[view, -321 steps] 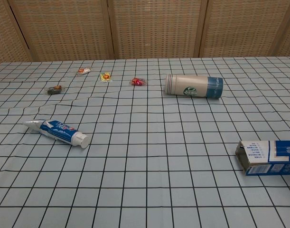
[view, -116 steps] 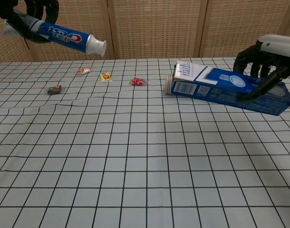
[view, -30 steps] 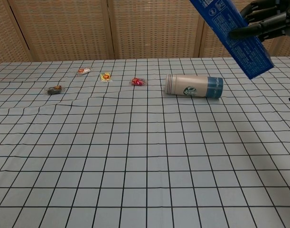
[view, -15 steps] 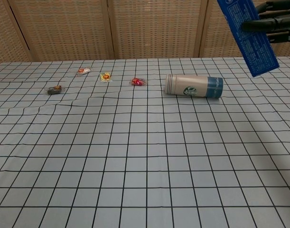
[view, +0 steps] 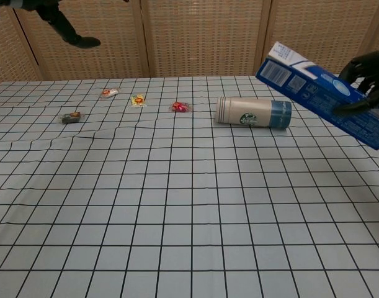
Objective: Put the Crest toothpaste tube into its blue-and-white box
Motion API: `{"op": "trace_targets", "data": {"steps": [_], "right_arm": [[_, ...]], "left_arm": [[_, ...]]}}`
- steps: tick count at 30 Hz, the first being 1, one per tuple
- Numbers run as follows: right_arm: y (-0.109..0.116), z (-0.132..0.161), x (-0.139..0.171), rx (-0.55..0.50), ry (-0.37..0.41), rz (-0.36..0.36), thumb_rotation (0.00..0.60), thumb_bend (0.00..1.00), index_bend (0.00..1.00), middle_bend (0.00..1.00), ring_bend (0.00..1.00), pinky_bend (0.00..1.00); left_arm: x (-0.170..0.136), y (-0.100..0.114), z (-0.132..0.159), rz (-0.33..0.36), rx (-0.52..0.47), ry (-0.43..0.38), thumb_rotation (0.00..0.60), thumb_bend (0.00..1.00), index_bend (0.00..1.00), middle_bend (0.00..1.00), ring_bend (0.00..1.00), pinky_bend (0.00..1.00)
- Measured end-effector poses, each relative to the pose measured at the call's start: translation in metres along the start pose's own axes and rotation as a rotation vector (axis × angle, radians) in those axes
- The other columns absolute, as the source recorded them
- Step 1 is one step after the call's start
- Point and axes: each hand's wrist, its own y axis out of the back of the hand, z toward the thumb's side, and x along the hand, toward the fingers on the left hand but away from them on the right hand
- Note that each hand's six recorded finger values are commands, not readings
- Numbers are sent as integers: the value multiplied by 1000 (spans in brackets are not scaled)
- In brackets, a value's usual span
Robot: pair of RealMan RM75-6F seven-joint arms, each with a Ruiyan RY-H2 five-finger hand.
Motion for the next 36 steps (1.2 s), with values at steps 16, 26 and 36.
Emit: {"op": "trace_targets", "data": {"steps": [16, 26, 36], "right_arm": [[-65, -53, 24, 348, -94, 90, 600, 196, 472, 260, 276, 262], [-61, -51, 33, 525, -70, 55, 600, 159, 36, 0, 0, 0], [-23, -45, 79, 623, 19, -45, 600, 158, 34, 0, 0, 0]], "left_arm": [[-81, -63, -32, -51, -67, 69, 600, 285, 251, 69, 91, 161], [-115, -77, -49, -59, -128, 144, 600, 276, 201, 27, 47, 45], [-173, -87, -55, -89, -189, 249, 600, 232, 112, 0, 0, 0]]}}
